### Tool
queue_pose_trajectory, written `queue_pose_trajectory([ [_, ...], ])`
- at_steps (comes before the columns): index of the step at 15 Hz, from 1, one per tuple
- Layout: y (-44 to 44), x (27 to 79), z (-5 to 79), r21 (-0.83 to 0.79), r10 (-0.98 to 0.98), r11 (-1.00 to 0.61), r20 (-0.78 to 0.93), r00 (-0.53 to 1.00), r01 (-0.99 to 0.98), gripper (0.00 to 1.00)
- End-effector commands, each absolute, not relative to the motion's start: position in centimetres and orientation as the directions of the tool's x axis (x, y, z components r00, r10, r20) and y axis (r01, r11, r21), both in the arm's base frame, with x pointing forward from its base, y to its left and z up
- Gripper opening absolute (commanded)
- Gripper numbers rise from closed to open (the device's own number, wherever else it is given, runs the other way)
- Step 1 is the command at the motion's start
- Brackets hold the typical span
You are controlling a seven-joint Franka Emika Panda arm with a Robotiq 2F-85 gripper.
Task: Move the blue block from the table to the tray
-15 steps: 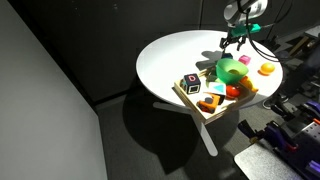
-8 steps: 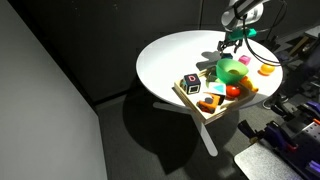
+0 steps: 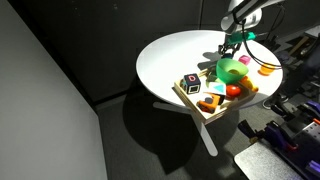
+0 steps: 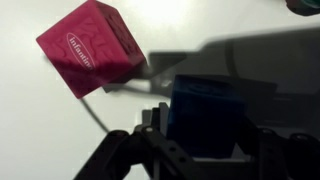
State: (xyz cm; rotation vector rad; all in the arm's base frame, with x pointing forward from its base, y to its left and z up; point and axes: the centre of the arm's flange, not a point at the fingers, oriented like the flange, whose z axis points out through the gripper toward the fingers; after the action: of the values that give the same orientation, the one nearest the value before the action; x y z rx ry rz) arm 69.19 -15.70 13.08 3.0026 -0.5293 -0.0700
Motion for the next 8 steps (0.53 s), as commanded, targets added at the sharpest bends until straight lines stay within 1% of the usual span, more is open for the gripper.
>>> queue_pose_trajectory([
  [1,-16.1,69.8,13.8,0.119,-0.348,-0.932,-0.017,0.937,-0.343,0.41],
  [2,-16.1,69.7,14.3,0.122,-0.352,-0.930,-0.020,0.936,-0.347,0.33],
  [5,-16.5,69.5,16.1,0.142,-0.364,-0.923,-0.023,0.931,-0.358,0.30],
  [8,-16.9,68.9,18.4,0.147,-0.355,-0.926,-0.019,0.935,-0.348,0.30],
])
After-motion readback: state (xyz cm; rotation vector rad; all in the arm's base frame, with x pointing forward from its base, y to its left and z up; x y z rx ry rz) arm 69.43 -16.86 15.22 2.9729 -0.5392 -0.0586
